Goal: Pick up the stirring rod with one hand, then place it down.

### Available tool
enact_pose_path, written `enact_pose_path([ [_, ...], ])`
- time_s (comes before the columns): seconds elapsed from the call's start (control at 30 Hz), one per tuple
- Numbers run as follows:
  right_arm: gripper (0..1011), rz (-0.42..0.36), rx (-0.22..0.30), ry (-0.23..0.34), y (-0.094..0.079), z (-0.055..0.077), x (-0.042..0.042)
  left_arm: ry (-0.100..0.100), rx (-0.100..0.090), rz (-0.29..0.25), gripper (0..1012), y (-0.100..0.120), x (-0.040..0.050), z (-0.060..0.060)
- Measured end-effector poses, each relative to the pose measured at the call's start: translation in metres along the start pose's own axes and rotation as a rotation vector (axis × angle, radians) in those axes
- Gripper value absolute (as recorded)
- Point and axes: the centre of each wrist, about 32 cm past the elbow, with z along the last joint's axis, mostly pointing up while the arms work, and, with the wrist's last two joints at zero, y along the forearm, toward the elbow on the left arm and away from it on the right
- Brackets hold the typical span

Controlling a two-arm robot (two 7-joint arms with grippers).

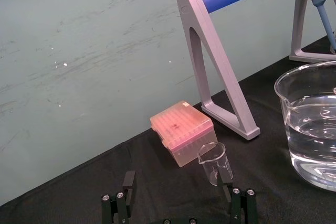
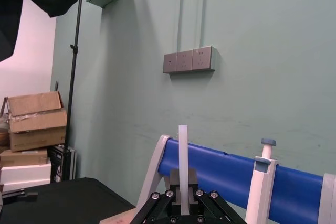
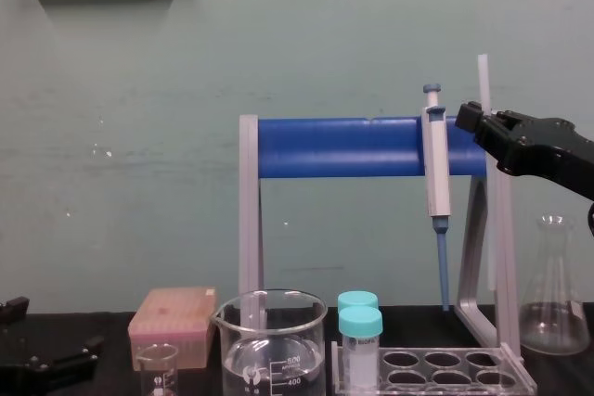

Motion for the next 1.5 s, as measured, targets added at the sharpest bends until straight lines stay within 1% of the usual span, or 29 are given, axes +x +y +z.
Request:
enact_pose_path([
  [1.5, 69, 0.0, 0.0, 0.0, 0.0, 0.0, 0.0, 0.0, 0.0, 0.0, 1000, 0.0, 0.0, 0.0],
])
